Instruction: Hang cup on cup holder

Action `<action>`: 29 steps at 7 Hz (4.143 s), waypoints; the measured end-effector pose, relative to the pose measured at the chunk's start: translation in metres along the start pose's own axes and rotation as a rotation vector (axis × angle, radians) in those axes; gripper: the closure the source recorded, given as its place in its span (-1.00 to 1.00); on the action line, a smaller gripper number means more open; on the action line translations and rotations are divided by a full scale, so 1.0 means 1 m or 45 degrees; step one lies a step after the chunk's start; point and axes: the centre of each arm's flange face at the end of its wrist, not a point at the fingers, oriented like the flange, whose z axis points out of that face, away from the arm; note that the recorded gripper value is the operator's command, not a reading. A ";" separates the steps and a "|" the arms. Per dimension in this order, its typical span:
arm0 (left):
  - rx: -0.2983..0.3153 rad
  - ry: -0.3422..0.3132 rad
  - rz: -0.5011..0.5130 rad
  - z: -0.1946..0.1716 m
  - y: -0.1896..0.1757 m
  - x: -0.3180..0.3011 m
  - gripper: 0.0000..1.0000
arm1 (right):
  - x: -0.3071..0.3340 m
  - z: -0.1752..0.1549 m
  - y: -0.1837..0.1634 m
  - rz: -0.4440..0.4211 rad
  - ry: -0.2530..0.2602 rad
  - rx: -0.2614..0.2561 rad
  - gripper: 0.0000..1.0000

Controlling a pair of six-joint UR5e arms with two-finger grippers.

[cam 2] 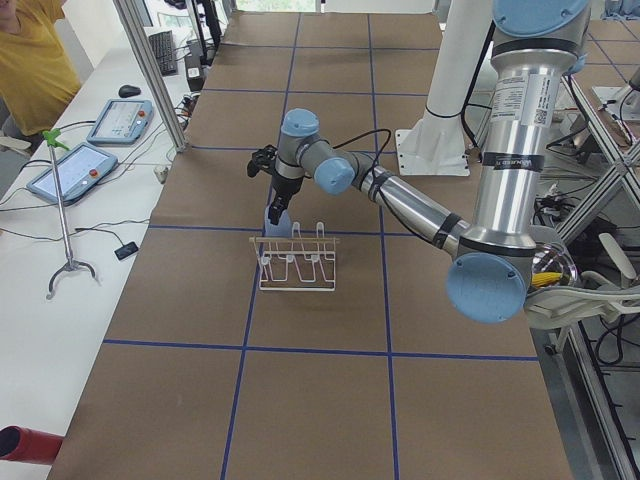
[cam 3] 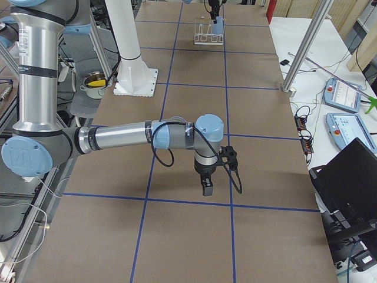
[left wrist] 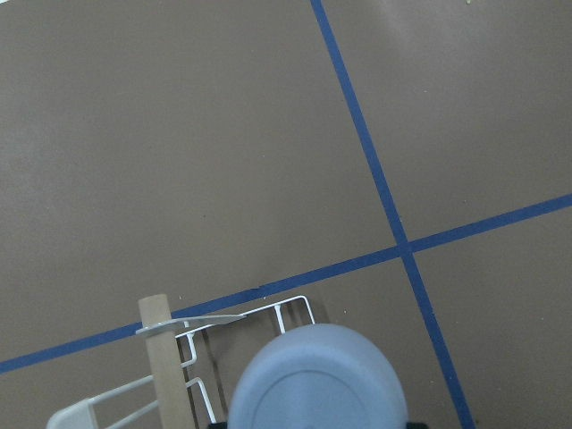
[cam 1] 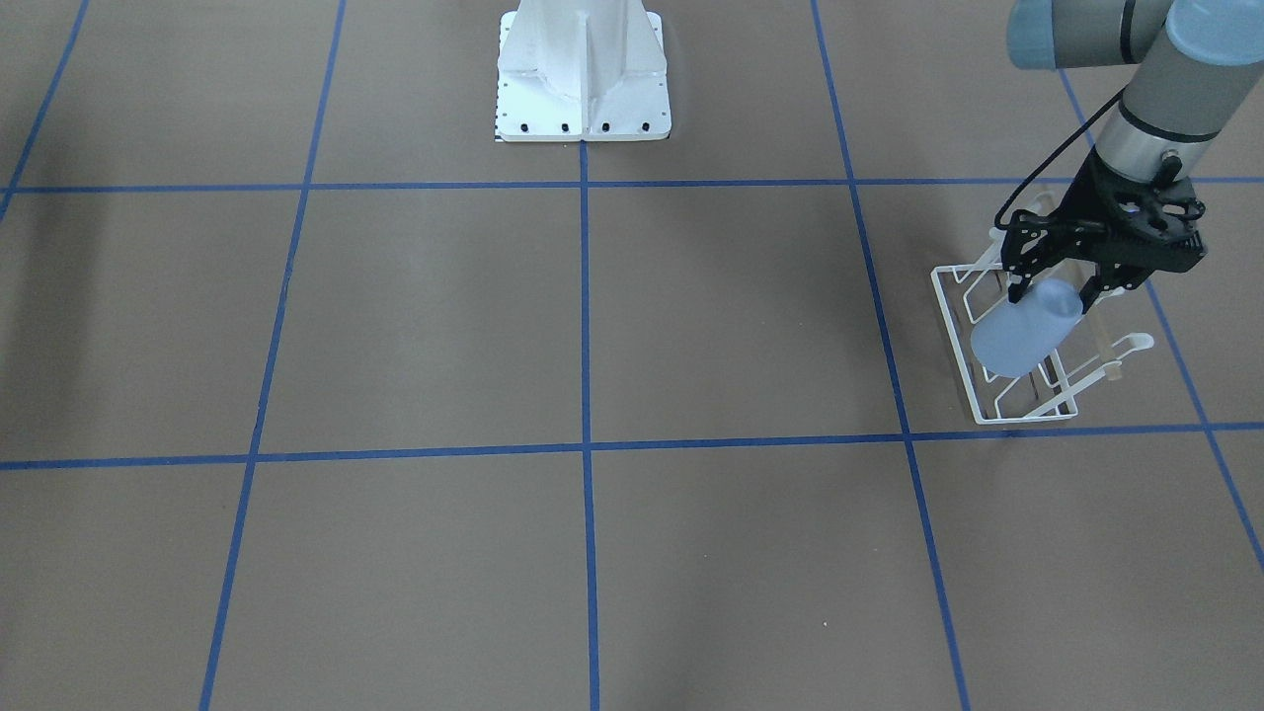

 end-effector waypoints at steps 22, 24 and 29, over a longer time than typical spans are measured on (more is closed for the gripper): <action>-0.249 -0.013 -0.119 -0.039 0.114 -0.330 -0.97 | 0.029 0.013 0.000 0.045 0.013 -0.003 -1.00; -0.253 -0.008 -0.118 -0.038 0.119 -0.329 -0.97 | 0.029 0.014 0.002 0.045 0.013 -0.001 -1.00; -0.255 -0.005 -0.119 -0.037 0.121 -0.329 -0.97 | 0.033 0.020 0.008 0.062 0.002 -0.018 -1.00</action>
